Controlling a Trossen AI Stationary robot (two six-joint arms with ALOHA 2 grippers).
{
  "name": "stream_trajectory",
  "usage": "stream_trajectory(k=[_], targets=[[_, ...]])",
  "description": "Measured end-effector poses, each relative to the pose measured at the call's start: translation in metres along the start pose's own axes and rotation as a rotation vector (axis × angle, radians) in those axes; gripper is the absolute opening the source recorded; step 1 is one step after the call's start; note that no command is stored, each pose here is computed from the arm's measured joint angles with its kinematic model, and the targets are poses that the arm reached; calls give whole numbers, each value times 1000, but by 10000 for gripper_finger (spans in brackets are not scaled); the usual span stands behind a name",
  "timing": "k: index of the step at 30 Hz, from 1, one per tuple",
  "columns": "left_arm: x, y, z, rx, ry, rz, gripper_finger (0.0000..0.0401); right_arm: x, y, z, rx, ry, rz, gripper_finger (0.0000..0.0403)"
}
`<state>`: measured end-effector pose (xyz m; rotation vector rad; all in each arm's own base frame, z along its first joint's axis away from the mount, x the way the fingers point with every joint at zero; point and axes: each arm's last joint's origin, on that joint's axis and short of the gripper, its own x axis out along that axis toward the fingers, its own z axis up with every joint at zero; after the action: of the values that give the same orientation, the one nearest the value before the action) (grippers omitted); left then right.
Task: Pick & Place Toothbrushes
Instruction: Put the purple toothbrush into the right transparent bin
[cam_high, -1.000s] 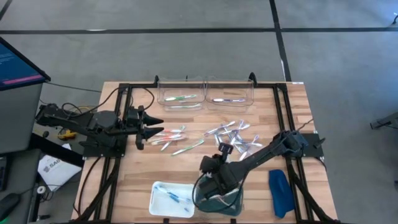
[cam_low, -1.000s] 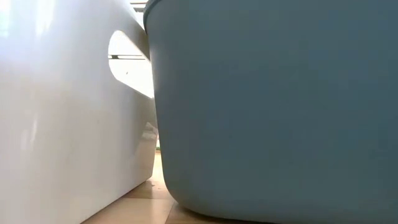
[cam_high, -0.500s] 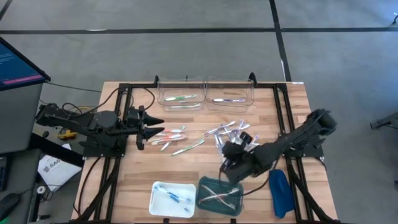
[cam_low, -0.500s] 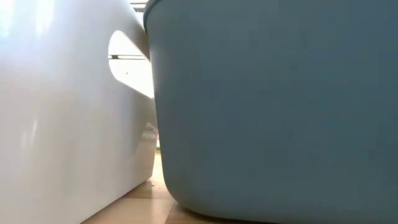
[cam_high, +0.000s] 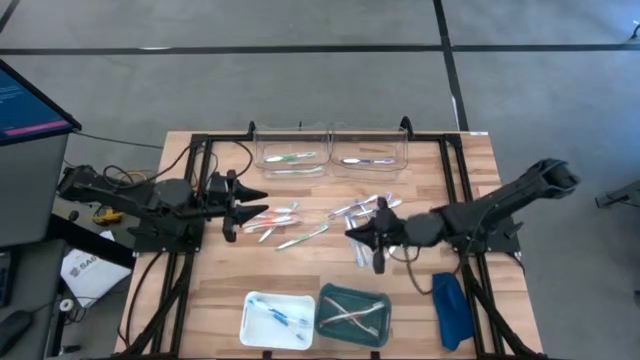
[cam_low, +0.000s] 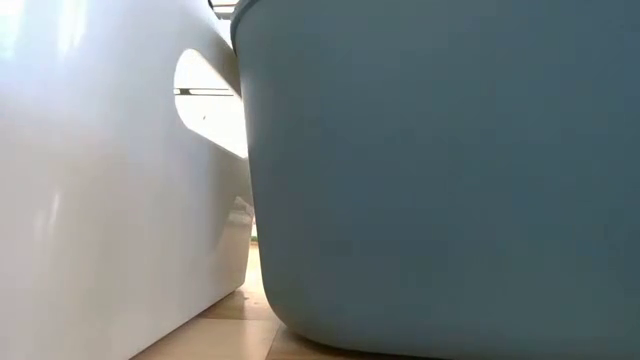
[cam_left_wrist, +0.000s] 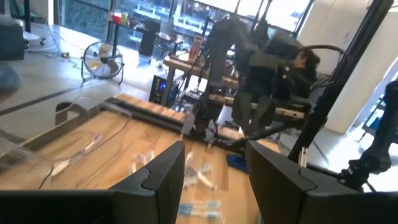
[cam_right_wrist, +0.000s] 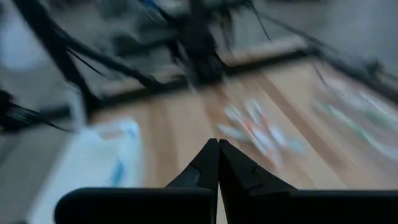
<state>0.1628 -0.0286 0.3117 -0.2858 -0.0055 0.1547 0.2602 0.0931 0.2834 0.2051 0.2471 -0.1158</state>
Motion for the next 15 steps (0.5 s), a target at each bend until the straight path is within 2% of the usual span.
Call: stream_trajectory(k=[2, 6, 15], targets=[[0, 0, -1, 3, 4, 1, 163, -2, -6, 9, -35, -45, 32, 0], [2, -1, -1, 2, 3, -1, 163, -2, -31, 22, -62, -81, -72, 0], [2, -1, 0, 4, -5, -4, 163, 0, -89, 44, 50, -157, -263, 0]])
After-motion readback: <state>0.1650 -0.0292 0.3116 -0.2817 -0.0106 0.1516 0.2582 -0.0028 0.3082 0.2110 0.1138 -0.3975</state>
